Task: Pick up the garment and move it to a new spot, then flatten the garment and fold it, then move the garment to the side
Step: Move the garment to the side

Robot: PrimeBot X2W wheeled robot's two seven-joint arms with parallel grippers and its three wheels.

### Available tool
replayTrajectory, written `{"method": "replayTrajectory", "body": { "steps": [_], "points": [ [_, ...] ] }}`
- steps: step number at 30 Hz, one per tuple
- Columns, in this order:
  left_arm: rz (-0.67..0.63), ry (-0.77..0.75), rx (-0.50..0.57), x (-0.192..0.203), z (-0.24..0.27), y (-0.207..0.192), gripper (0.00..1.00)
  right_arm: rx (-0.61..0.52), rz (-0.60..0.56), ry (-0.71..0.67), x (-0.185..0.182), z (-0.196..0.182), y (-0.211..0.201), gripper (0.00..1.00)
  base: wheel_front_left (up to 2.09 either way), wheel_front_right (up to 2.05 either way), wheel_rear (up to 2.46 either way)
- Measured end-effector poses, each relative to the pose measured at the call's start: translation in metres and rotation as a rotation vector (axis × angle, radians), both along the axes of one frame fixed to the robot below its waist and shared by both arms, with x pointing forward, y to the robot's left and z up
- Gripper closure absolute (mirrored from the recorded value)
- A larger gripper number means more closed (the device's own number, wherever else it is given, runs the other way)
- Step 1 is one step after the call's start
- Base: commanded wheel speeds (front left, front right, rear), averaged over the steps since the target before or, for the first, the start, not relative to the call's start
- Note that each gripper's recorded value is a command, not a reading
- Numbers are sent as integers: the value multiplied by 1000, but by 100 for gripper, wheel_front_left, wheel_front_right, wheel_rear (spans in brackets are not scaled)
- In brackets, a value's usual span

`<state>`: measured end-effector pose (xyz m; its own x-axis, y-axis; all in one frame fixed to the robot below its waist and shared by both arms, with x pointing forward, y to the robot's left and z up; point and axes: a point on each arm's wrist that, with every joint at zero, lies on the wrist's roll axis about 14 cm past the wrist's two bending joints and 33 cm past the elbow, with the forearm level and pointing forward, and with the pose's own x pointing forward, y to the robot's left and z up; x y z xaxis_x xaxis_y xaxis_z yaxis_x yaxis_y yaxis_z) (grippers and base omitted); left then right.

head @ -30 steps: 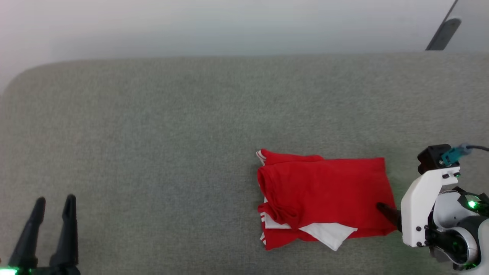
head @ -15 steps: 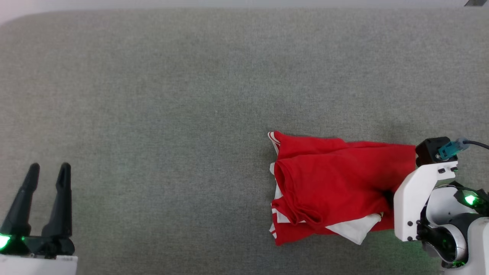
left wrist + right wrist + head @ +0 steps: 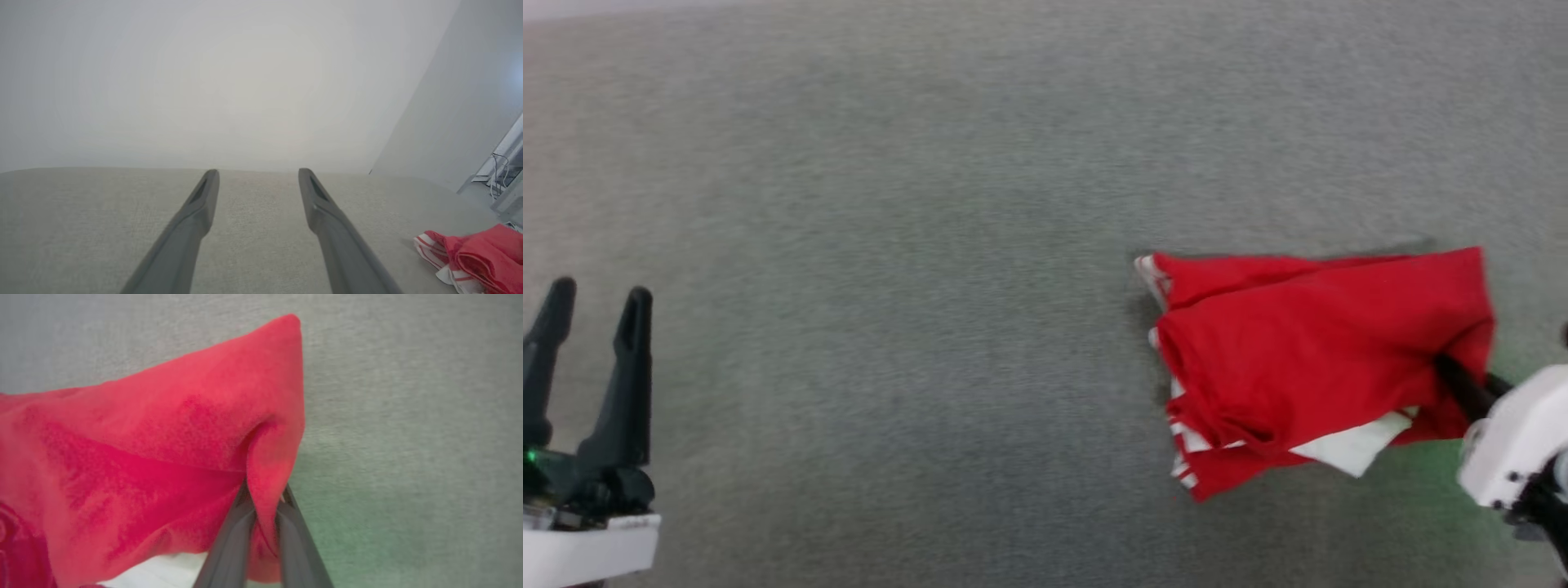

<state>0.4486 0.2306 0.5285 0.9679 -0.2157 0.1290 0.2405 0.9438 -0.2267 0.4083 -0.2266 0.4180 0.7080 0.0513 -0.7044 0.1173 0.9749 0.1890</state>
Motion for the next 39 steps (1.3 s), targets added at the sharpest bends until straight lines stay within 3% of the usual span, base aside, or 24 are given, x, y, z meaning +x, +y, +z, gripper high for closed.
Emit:
{"method": "replayTrajectory", "body": {
  "steps": [8, 13, 24, 30, 34, 39],
  "points": [
    [-187, -123, 39, 40, 25, -45, 0, -61, -243, -106, -35, 17, -74, 100, 0, 0, 0],
    [-299, -192, 77, 62, 33, -70, 0, -164, -334, -128, -46, 16, -107, 100, 0, 0, 0],
    [-454, -259, 84, 97, 15, -105, 0, -483, -451, -171, -19, 41, -177, 100, 0, 0, 0],
    [-474, -247, 92, 108, -5, -107, 0, -540, -532, -237, 1, 53, -204, 100, 0, 0, 0],
    [-486, -249, 93, 113, -11, -108, 0, -562, -578, -211, 1, 44, -220, 100, 0, 0, 0],
    [-504, -258, 88, 115, -15, -112, 0, -589, -520, -197, 16, 29, -213, 100, 0, 0, 0]
  ]
}}
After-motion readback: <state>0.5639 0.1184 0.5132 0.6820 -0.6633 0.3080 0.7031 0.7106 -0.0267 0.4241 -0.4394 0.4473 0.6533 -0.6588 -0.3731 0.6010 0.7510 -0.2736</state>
